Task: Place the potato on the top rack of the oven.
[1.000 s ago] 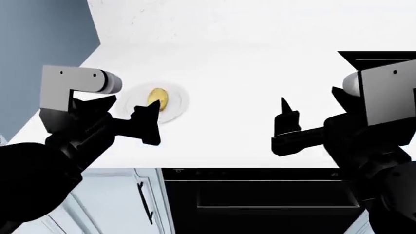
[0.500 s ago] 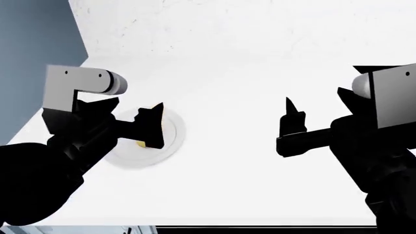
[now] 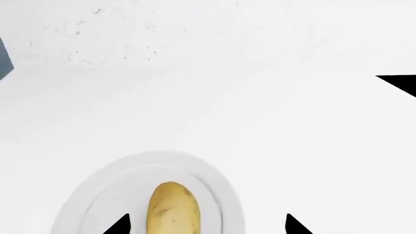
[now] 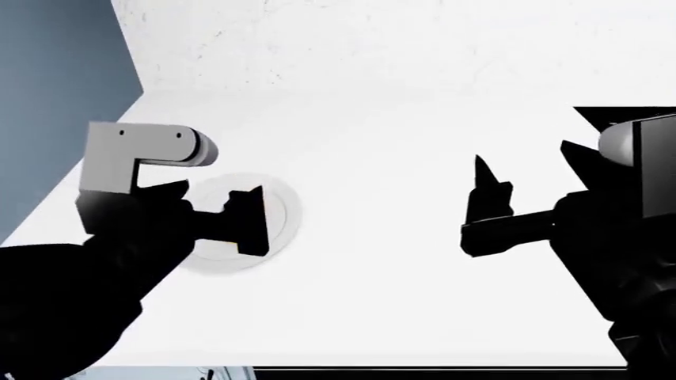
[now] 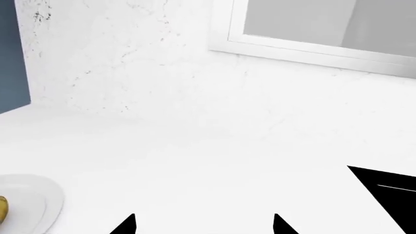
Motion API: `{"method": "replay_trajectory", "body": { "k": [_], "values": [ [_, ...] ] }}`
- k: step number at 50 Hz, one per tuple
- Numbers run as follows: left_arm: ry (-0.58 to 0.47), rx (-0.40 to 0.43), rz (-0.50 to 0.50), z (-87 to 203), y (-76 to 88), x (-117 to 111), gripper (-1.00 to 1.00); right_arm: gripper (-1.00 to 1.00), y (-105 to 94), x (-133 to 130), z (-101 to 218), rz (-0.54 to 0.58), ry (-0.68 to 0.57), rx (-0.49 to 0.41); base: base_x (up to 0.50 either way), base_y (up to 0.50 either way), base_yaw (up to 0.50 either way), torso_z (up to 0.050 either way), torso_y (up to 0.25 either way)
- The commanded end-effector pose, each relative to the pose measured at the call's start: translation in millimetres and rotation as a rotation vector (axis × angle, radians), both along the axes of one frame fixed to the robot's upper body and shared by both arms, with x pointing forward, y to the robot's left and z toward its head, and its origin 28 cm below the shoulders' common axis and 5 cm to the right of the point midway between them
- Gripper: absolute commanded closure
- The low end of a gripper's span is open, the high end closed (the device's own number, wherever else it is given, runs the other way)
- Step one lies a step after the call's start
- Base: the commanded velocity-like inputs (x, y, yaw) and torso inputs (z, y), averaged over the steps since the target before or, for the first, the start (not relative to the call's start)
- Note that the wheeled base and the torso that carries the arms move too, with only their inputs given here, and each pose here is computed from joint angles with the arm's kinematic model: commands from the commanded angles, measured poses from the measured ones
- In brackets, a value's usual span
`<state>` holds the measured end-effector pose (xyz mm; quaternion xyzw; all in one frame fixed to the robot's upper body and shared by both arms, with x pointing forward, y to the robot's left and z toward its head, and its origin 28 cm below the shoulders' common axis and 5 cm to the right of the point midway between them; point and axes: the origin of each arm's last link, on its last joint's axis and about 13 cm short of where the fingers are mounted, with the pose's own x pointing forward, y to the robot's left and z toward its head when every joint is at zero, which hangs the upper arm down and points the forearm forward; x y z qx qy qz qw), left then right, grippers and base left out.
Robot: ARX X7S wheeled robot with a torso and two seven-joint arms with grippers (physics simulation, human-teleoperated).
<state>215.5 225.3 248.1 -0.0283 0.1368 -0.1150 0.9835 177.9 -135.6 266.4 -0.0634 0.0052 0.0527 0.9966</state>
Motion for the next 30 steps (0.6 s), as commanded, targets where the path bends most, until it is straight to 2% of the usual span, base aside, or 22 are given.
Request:
{"method": "replay_trajectory", "body": {
  "k": [1, 2, 11, 30],
  "values": [
    [0.052, -0.035, 0.056, -3.9, -1.8, 4.6, -1.00, -1.00, -1.3, 5.8, -7.3, 0.014, 0.016, 0.014, 0.00, 0.00, 0.00, 0.000, 0.000],
    [0.055, -0.042, 0.081, -2.8, -1.7, 6.7, -1.00, -1.00, -2.4, 7.1, -7.6, 0.010, 0.019, 0.015, 0.00, 0.00, 0.00, 0.000, 0.000],
    [0.113, -0.075, 0.106, -4.2, -8.0, 9.9, -1.00, -1.00, -5.4, 12.0, -11.3, 0.004, 0.038, 0.027, 0.00, 0.00, 0.00, 0.000, 0.000],
    [0.141, -0.054, 0.135, -10.1, -11.6, 17.1, -1.00, -1.00, -6.2, 14.0, -15.6, 0.022, 0.030, 0.047, 0.00, 0.00, 0.00, 0.000, 0.000]
  ]
}}
